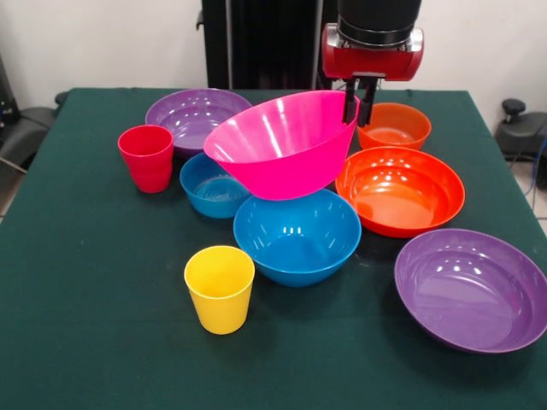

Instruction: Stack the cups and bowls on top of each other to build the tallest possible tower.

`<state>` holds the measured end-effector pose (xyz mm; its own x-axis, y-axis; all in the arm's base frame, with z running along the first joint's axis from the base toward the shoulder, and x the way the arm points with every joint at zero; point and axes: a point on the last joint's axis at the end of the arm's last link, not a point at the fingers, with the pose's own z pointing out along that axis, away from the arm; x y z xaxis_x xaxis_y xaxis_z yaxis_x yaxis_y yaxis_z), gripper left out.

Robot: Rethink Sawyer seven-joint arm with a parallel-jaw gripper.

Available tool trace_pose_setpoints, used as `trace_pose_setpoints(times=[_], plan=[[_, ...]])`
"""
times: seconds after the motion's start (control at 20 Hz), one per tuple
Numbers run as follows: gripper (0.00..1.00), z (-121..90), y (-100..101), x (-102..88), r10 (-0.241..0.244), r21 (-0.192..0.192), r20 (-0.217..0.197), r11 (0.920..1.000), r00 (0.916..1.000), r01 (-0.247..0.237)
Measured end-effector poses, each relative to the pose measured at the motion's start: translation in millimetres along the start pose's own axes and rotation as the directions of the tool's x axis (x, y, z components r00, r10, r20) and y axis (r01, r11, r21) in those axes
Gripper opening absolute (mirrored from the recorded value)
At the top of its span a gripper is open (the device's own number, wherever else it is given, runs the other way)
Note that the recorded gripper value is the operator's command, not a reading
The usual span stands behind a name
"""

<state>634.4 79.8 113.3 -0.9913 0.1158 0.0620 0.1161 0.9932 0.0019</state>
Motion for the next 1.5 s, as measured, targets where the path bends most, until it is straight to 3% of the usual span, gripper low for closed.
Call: trace_pose_setpoints(times=[0.5, 1.1, 1.15, 1.5], plan=[[0.00, 0, -3, -1.7, 0.006, -0.002, 0.002, 1.0000, 1.0000, -0.006], [0.00, -1, -9, -17.4, 0.043, -0.023, 0.013, 0.9988, 0.9990, -0.043], [1.00, -1, -10, -19.0, 0.044, -0.024, 0.015, 0.9988, 0.9989, -0.043], [1.00, -4, -10, -25.8, 0.046, -0.024, 0.029, 0.9987, 0.9985, -0.045]])
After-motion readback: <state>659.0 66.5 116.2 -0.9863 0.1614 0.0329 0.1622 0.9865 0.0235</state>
